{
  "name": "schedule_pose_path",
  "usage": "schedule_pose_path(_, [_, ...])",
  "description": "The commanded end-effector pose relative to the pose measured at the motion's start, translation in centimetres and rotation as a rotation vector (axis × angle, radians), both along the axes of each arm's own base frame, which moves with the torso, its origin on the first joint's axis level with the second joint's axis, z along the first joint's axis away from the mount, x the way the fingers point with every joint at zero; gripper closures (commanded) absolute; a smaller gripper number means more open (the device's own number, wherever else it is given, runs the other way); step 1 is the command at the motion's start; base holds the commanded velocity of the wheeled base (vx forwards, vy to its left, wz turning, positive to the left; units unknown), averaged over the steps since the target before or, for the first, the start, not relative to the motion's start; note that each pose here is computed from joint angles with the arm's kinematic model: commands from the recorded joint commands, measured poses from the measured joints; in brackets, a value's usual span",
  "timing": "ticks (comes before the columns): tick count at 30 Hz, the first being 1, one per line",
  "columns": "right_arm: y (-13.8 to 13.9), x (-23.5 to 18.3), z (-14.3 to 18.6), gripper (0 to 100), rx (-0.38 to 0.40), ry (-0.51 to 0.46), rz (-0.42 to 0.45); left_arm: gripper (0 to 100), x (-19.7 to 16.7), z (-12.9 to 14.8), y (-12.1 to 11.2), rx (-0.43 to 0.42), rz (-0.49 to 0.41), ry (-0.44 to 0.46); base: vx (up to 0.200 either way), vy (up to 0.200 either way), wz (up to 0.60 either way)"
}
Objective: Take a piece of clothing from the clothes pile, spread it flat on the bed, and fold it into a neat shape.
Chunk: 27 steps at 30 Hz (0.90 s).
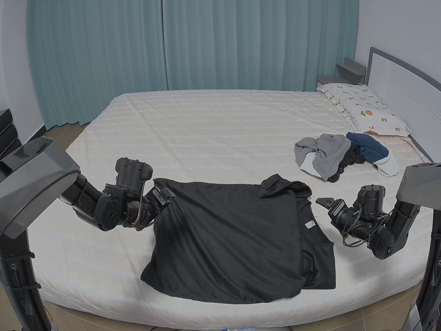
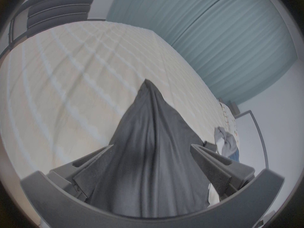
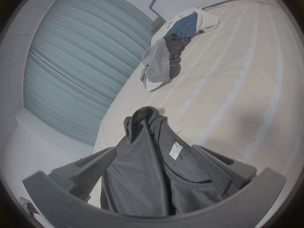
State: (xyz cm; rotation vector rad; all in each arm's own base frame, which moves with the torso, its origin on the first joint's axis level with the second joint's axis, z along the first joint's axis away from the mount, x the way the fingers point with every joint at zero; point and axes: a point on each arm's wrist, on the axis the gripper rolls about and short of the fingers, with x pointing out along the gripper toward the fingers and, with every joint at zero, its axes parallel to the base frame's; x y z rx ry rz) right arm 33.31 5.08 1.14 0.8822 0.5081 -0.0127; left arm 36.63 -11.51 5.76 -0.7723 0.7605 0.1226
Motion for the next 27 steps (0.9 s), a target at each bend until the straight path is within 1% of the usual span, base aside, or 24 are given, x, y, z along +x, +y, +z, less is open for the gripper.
schedule_pose_path(1, [-0.2, -2.3, 0.6, 0, -0.02, 0.037, 0.015, 0, -5.3, 2.4, -0.9, -0.031, -0.083, 0.004, -0.2, 0.0, 0.0])
schedule_pose_path(4, [-0.6, -3.5, 0.1, 0, -0.024, 0.079, 0.01, 0, -6.4, 1.5, -0.7, -0.041, -0.11, 0.043, -0.2, 0.0, 0.0])
schedule_pose_path(6, [-0.7, -4.0, 0.2, 0, -0.016, 0.082, 0.006, 0, -7.0, 1.0, -0.6, -0.053, -0.103, 0.05, -0.2, 0.0, 0.0])
schedule_pose_path(8, [-0.8, -4.8, -0.2, 0, -0.012, 0.098, 0.025, 0, -7.8, 0.5, -0.6, -0.076, -0.098, 0.047, -0.2, 0.0, 0.0])
schedule_pose_path(11, [-0.9, -5.6, -0.2, 0, -0.005, 0.084, 0.047, 0, -8.8, -0.7, -0.2, -0.077, -0.097, 0.046, -0.2, 0.0, 0.0])
schedule_pose_path(13, [-0.9, -5.9, 0.0, 0, -0.003, 0.069, 0.047, 0, -9.2, -1.1, -0.1, -0.083, -0.098, 0.038, -0.2, 0.0, 0.0])
schedule_pose_path(15, [-0.9, -6.1, -0.1, 0, -0.004, 0.075, 0.047, 0, -9.6, -2.2, 0.1, -0.073, -0.101, 0.053, -0.2, 0.0, 0.0])
schedule_pose_path(21, [-0.9, -6.2, -1.1, 0, -0.006, 0.112, 0.05, 0, -9.3, -5.3, 0.2, -0.037, -0.082, 0.116, 0.0, 0.0, 0.0])
schedule_pose_path(27, [-0.9, -6.3, -1.2, 0, 0.001, 0.118, 0.058, 0, -8.9, -6.4, 0.4, -0.022, -0.059, 0.119, 0.0, 0.0, 0.0])
